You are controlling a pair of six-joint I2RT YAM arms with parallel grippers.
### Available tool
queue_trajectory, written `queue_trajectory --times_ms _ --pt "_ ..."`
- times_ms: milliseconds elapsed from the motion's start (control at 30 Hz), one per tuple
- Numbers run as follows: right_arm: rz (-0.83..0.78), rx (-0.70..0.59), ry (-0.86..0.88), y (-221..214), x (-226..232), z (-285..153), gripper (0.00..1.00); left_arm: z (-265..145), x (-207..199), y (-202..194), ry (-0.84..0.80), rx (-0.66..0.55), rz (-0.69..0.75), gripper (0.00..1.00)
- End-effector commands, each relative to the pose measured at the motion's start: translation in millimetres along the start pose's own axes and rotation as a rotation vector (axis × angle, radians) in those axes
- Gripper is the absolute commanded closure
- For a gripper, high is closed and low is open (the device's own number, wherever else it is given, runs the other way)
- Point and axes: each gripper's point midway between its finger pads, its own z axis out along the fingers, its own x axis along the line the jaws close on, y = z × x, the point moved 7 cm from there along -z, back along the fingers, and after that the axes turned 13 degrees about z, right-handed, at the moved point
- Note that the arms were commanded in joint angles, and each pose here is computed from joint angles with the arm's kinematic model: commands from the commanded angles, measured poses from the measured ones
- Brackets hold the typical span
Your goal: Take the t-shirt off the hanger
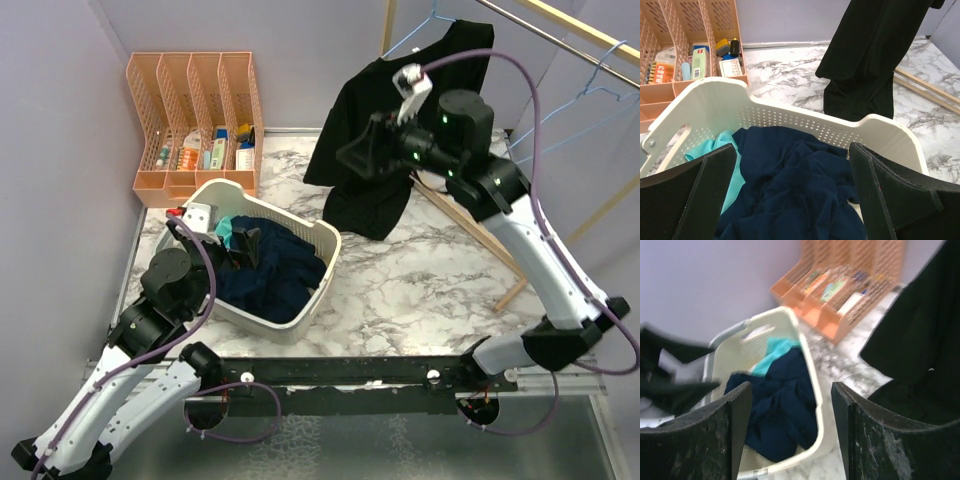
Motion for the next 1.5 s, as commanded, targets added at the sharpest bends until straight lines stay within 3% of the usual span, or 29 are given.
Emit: queue_trajectory --times_ms 0,233,367,933,1033,1300,1467 --pt "0.073 -0.206 -0.328 56.7 -24.2 25.7 0.34 -0.3 4.0 0.2 0.031 -0.073 -0.011 0.03" --pt "0.173 -0.497 -0.599 114.6 -53.0 60.1 0.25 -8.5 7.7 -21.1 0.057 -0.111 -0.042 0.04" --pt "0.211 -0.582 -0.694 119.7 -74.3 82.2 0.23 -13.7 10.0 -21.4 0.066 -0.125 -0.064 0.04" --pt "0.184 -0.705 -0.885 110.8 -126.3 128.4 0.27 -19.3 11.6 -23.6 0.058 -0.123 -0.048 0.05" --pt "0.173 -0.708 -0.925 106.6 -130.5 122.7 0.32 -18.9 10.4 -24.7 0.049 -0.118 -0.046 0.05" --pt "0.132 -0.701 -1.036 90.9 -139.2 96.5 0.59 -15.4 7.4 -27.1 0.031 -0.097 -0.031 0.05" --pt "0.105 -0.738 -1.079 90.8 -136.9 71.4 0.68 -15.3 7.2 -27.0 0.03 -0.098 -0.031 0.05"
